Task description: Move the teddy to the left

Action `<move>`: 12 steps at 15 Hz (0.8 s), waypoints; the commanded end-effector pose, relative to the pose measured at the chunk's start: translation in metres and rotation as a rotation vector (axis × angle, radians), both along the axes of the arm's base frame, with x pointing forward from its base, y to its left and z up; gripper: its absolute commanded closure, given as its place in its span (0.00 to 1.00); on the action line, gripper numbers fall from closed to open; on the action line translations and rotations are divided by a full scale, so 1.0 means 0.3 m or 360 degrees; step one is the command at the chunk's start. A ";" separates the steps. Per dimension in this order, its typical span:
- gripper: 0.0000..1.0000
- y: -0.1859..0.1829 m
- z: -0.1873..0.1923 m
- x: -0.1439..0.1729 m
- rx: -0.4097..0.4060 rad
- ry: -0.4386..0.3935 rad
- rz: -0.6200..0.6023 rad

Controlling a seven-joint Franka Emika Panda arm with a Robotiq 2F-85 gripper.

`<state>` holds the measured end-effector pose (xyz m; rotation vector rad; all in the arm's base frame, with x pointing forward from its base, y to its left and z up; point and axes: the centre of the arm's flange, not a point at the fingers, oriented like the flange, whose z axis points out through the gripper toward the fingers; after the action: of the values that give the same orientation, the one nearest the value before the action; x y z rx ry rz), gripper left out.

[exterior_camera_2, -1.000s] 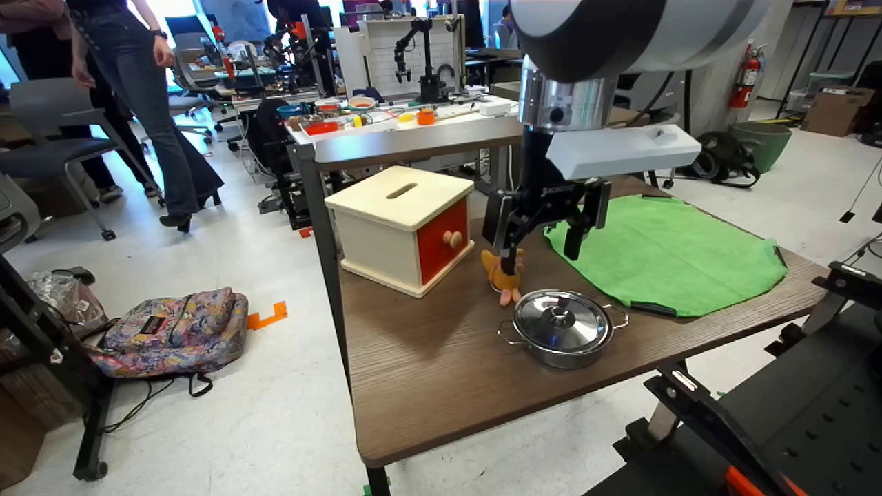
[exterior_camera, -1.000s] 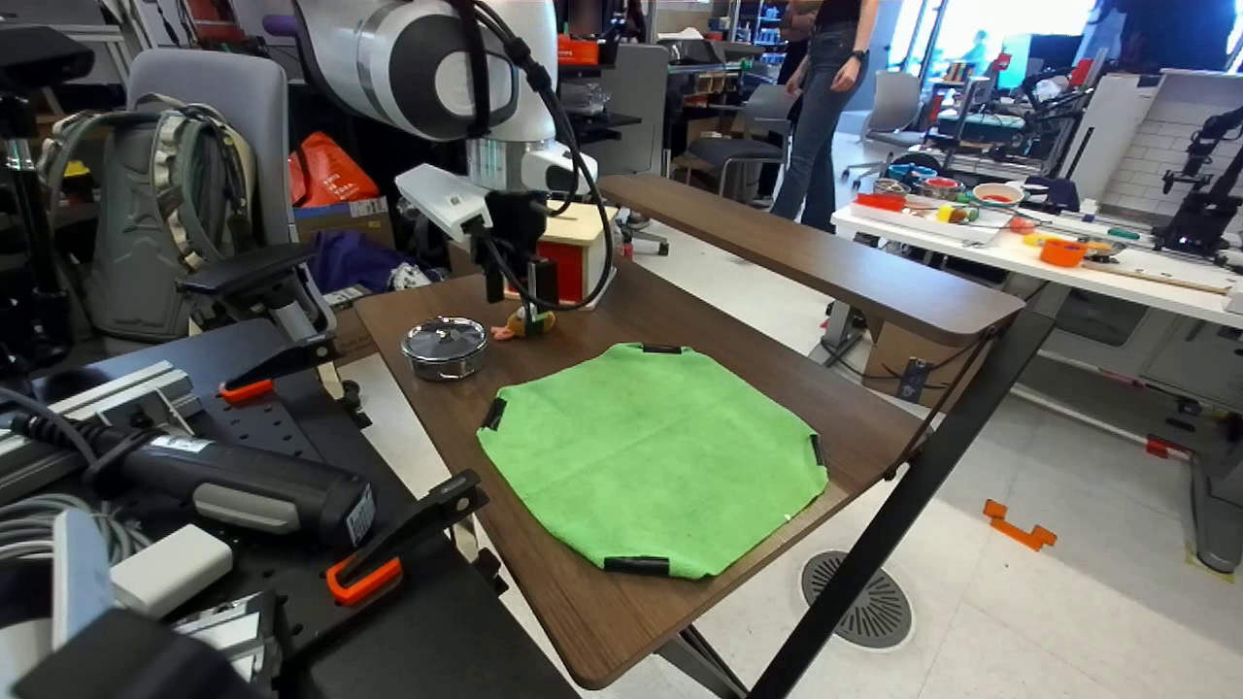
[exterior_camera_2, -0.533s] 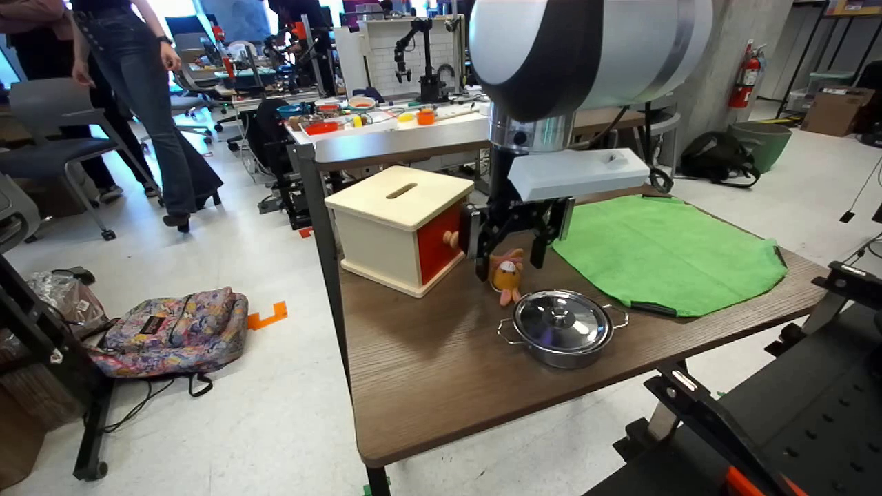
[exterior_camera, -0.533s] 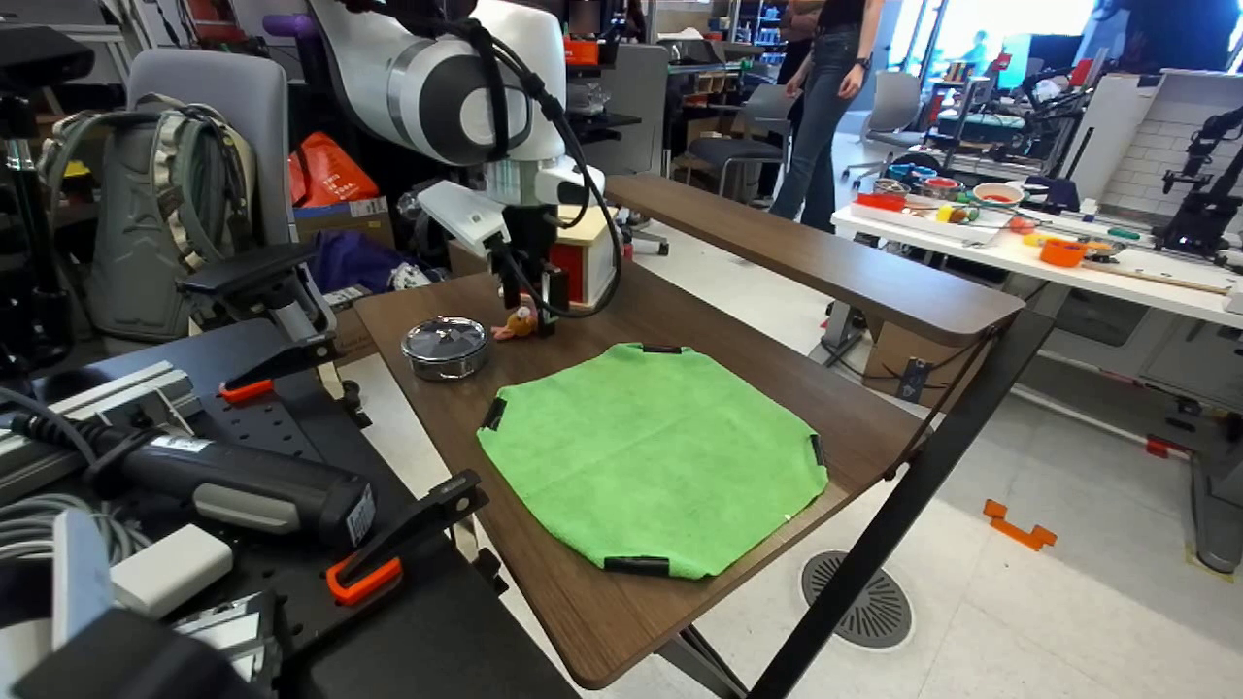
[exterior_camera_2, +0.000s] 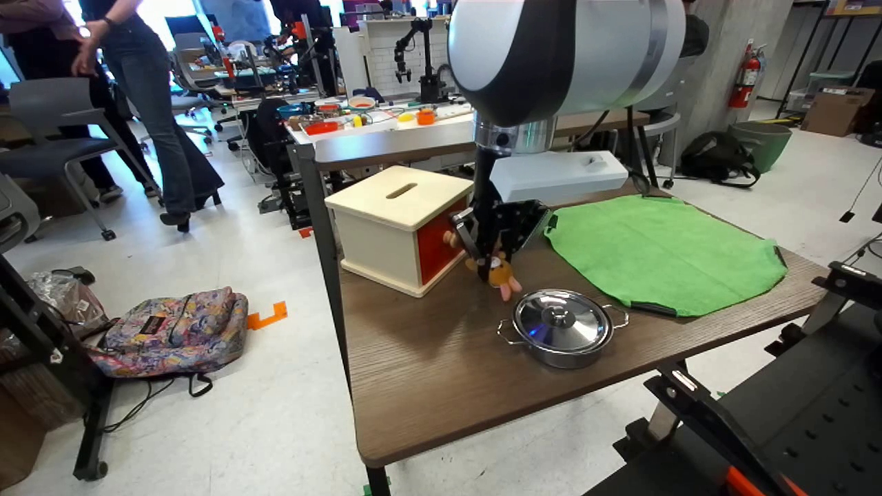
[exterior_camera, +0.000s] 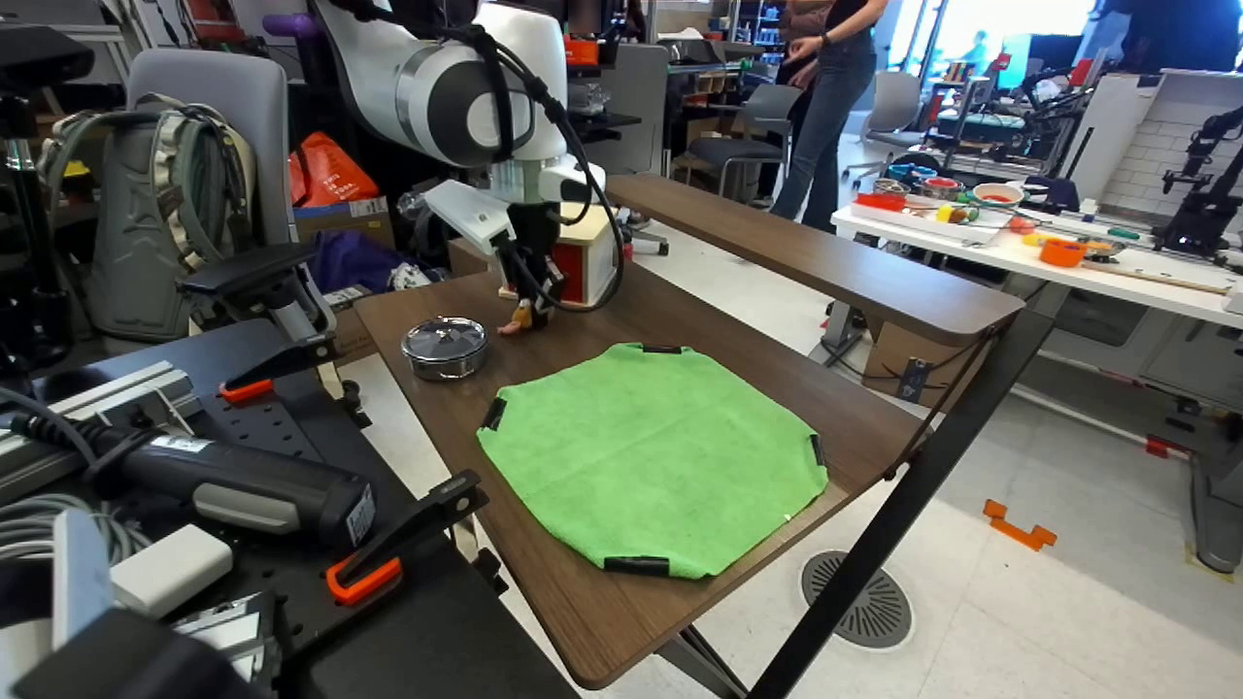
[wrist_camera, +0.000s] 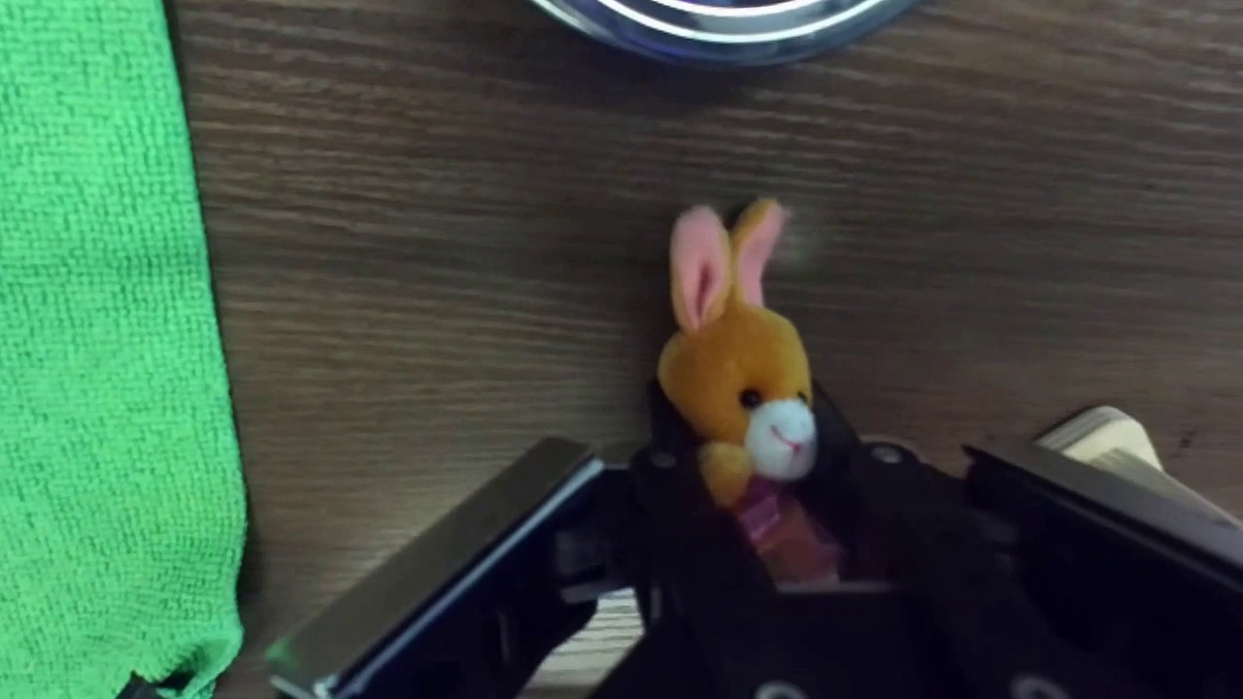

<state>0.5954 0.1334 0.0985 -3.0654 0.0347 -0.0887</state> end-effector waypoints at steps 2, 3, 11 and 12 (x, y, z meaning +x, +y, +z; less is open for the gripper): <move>0.97 0.058 0.069 -0.018 0.0049 -0.0003 0.0012; 0.95 0.079 0.088 -0.026 0.0067 0.0008 0.0026; 0.96 0.255 0.244 -0.109 0.0207 0.0058 0.0152; 0.96 0.280 0.251 -0.122 0.0220 0.0069 0.0168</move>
<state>0.5746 0.2091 0.1545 -2.9591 -0.0765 -0.0536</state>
